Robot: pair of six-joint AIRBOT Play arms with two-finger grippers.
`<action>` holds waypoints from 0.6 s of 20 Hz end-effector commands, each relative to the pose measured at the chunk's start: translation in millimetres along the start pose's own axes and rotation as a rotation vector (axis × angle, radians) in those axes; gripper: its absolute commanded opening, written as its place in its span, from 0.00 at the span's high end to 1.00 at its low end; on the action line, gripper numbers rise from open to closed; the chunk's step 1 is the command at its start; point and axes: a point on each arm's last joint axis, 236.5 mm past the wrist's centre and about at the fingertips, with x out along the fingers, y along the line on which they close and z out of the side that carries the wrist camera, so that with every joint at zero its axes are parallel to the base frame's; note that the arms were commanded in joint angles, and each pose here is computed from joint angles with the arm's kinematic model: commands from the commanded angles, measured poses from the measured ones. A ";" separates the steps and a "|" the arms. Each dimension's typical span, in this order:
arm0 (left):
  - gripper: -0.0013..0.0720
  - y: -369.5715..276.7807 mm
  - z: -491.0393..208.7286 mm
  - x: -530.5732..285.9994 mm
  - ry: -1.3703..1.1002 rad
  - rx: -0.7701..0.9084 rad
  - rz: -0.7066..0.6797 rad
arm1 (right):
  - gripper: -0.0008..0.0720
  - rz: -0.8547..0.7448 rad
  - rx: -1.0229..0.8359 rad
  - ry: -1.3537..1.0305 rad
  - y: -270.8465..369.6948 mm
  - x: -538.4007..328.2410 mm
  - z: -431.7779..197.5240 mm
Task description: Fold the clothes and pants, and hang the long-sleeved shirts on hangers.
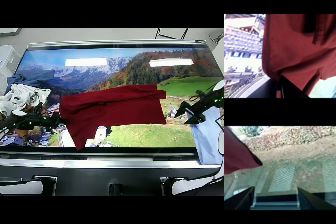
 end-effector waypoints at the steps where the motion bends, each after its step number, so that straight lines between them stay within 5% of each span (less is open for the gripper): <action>1: 0.95 -3.9 2.3 -2.8 -0.016 0.018 -0.003 | 0.11 0.077 -0.007 -0.037 18.1 35.3 8.1; 8: 0.95 -8.8 0.1 -6.8 -0.016 0.029 -0.010 | 0.13 0.160 -0.063 -0.022 65.7 70.2 9.5; 10: 0.95 -9.6 -1.4 -7.2 -0.009 0.029 -0.013 | 0.41 0.148 -0.084 0.020 73.0 79.7 0.5; 12: 0.95 -13.2 -2.6 -9.9 -0.004 0.037 -0.020 | 0.94 0.146 -0.128 0.032 79.4 75.2 -5.0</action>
